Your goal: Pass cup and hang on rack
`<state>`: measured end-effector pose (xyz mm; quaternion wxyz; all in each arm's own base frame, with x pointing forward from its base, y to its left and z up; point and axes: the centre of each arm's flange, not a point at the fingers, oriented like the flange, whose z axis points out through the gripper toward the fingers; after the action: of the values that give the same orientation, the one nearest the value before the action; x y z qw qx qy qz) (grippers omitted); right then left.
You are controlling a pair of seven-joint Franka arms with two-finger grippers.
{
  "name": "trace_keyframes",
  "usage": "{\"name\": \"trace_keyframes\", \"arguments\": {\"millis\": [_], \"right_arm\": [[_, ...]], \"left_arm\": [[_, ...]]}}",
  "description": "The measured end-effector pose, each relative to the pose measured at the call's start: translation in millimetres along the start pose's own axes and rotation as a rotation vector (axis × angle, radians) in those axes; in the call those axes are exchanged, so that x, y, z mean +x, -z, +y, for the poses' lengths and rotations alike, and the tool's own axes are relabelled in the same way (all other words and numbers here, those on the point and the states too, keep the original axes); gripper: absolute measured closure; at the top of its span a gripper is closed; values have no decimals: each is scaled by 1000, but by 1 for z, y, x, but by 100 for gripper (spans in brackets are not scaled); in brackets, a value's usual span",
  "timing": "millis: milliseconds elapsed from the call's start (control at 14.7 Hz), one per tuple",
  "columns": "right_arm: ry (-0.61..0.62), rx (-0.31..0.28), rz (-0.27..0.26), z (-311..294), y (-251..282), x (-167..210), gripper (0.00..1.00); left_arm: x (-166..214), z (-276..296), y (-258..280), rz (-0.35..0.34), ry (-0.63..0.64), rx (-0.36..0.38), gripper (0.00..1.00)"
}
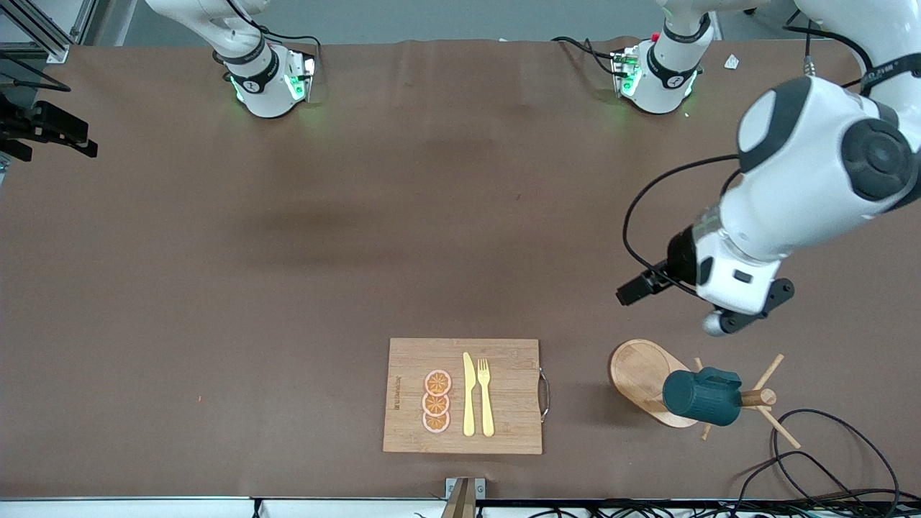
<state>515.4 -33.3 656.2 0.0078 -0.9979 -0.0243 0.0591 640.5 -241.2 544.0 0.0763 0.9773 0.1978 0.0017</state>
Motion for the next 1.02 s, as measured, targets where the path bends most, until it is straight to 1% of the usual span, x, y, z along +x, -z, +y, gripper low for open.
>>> {"name": "trace_keyframes", "arguments": {"millis": [136, 272, 476, 749, 1021], "right_arm": [[-4, 0, 0, 0, 0, 0, 0], [-21, 0, 0, 0, 0, 0, 0], [-27, 0, 0, 0, 0, 0, 0], [-28, 0, 1, 0, 0, 0, 0], [-28, 0, 1, 0, 0, 0, 0]], "left_arm": [[-16, 3, 10, 18, -99, 58, 0], [-24, -4, 31, 32, -181, 88, 0], [-30, -24, 72, 64, -214, 105, 0], [-50, -43, 115, 84, -253, 147, 0], [-41, -95, 151, 93, -365, 217, 0]]}}
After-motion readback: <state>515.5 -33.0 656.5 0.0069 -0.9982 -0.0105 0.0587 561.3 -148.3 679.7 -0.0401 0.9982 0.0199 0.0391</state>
